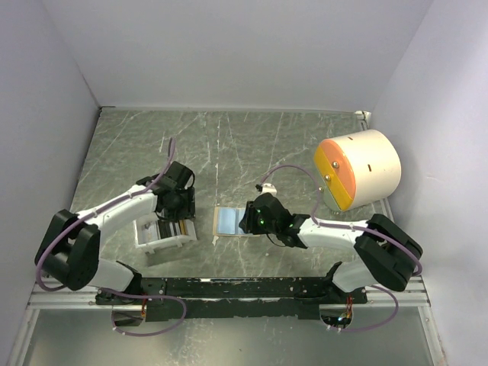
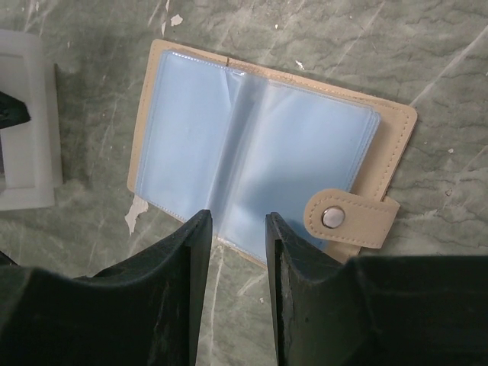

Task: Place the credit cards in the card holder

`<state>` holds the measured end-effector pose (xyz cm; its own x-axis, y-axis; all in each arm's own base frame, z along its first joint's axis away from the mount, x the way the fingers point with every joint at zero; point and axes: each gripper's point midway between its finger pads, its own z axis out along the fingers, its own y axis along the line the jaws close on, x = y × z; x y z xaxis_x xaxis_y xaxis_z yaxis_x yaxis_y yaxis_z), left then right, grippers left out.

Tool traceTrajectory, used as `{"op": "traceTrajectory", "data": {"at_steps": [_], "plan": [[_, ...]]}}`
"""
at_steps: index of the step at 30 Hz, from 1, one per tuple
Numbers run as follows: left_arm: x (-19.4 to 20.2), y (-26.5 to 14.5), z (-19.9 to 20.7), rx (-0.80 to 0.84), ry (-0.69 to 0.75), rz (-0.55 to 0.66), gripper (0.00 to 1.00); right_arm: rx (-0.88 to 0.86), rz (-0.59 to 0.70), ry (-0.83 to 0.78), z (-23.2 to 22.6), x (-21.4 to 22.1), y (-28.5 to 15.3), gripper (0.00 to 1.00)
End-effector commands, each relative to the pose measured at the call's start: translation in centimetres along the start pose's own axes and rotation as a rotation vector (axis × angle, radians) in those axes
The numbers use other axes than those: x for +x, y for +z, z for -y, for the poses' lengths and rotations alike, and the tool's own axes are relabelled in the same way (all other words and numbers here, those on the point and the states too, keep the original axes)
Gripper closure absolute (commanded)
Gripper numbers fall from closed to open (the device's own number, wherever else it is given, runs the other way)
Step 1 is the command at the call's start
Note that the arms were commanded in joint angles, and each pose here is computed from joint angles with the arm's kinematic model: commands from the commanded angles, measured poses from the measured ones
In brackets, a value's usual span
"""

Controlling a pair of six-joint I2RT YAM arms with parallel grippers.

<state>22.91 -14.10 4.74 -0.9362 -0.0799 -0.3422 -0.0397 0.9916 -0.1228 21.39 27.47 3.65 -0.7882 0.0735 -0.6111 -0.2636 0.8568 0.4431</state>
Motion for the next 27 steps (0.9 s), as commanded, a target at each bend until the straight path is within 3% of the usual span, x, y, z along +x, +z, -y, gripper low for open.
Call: {"op": "traceTrajectory", "data": {"at_steps": [1,4,18,23,27], "plan": [[-1.7,0.4,2.9,0.107,0.071,0.06,0.33,0.002,0.029,-0.006,0.3,-0.5,-0.5,0.65],[-2.7,0.6,4.4,0.139,0.118,0.08,0.34,0.009,0.028,-0.005,0.5,-0.4,-0.5,0.65],[-6.3,1.8,9.8,0.255,0.367,0.12,0.6,0.018,0.024,-0.004,0.5,-0.5,-0.3,0.65],[-5.8,1.5,9.7,0.24,0.394,0.095,0.52,0.013,0.02,-0.004,0.5,-0.3,-0.2,0.65],[-5.5,0.2,7.8,0.127,0.265,0.063,0.41,0.012,0.021,-0.009,0.5,-0.3,-0.1,0.65]]}}
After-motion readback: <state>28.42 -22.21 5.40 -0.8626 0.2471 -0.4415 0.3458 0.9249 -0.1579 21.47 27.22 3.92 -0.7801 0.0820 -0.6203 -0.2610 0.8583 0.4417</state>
